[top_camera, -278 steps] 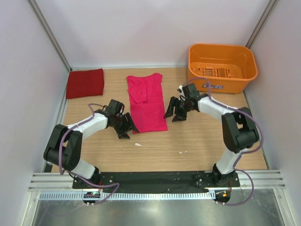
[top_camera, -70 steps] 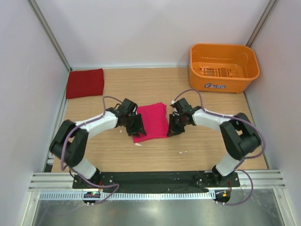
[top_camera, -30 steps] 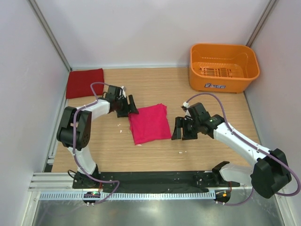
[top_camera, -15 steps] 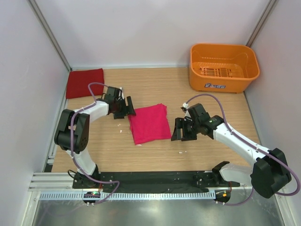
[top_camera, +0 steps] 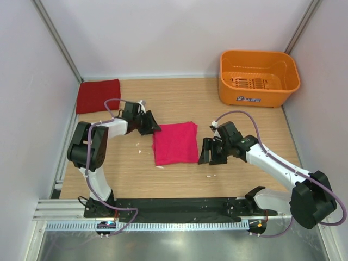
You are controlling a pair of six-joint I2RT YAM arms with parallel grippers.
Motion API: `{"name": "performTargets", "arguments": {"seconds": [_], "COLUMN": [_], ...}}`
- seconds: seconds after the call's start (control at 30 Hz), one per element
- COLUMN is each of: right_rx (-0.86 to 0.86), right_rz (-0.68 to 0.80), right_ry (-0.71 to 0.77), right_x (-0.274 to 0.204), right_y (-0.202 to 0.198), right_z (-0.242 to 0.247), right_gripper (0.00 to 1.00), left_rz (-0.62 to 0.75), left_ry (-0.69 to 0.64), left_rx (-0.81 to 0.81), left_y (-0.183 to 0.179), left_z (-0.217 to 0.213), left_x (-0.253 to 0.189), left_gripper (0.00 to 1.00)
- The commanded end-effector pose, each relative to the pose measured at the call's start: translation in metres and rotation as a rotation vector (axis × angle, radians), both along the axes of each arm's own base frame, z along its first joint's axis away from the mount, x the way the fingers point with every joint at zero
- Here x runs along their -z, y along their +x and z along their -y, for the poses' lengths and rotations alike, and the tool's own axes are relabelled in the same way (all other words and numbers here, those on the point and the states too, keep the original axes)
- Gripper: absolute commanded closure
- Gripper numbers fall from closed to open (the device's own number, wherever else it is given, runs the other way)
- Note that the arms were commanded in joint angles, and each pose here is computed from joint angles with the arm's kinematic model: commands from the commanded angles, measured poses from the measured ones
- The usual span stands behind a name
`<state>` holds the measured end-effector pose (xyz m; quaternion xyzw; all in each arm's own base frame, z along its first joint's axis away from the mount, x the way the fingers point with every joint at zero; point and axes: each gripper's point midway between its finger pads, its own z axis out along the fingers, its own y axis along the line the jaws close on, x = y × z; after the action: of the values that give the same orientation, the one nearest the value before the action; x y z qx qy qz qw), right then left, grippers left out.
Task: Fold and stack the t-shirts
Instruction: Neatly place the folded tshirt to the corner
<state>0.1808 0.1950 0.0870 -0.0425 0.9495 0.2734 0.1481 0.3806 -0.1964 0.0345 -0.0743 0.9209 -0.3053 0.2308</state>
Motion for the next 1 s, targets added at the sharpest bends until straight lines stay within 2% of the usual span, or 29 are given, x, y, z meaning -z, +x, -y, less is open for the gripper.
{"name": "performTargets", "arguments": {"seconds": [0.0, 0.03, 0.17, 0.3, 0.4, 0.53, 0.73, 0.87, 0.97], "right_rx": [0.009, 0.010, 0.017, 0.013, 0.014, 0.013, 0.010, 0.005, 0.000], "right_rz": [0.034, 0.033, 0.035, 0.035, 0.034, 0.026, -0.002, -0.023, -0.040], "right_ry": [0.041, 0.040, 0.026, 0.021, 0.015, 0.021, 0.016, 0.011, 0.001], "right_x": [-0.009, -0.008, -0.007, -0.008, -0.008, -0.009, -0.004, -0.002, 0.002], "right_y": [0.004, 0.003, 0.002, 0.002, 0.001, -0.002, -0.008, -0.011, -0.014], "right_z": [-0.004, -0.003, 0.000, 0.001, 0.002, 0.002, 0.004, 0.004, 0.006], "right_gripper": [0.33, 0.33, 0.34, 0.34, 0.34, 0.34, 0.35, 0.35, 0.35], "left_rz": [-0.060, -0.056, -0.002, 0.085, 0.138, 0.199, 0.176, 0.221, 0.262], "left_ry": [-0.054, -0.072, -0.116, -0.120, -0.058, 0.061, 0.278, 0.481, 0.560], "left_rx": [-0.007, -0.010, -0.032, 0.005, 0.024, 0.026, 0.116, 0.052, 0.033], "left_y": [-0.011, -0.010, -0.002, 0.006, 0.012, 0.023, 0.025, 0.047, 0.062], "left_z": [0.007, 0.009, 0.013, 0.015, 0.008, -0.008, -0.037, -0.078, -0.099], "left_x": [0.026, 0.027, 0.019, -0.004, -0.029, -0.056, -0.069, -0.092, -0.106], "left_gripper": [0.54, 0.69, 1.00, 1.00, 1.00, 1.00, 1.00, 1.00, 1.00]}}
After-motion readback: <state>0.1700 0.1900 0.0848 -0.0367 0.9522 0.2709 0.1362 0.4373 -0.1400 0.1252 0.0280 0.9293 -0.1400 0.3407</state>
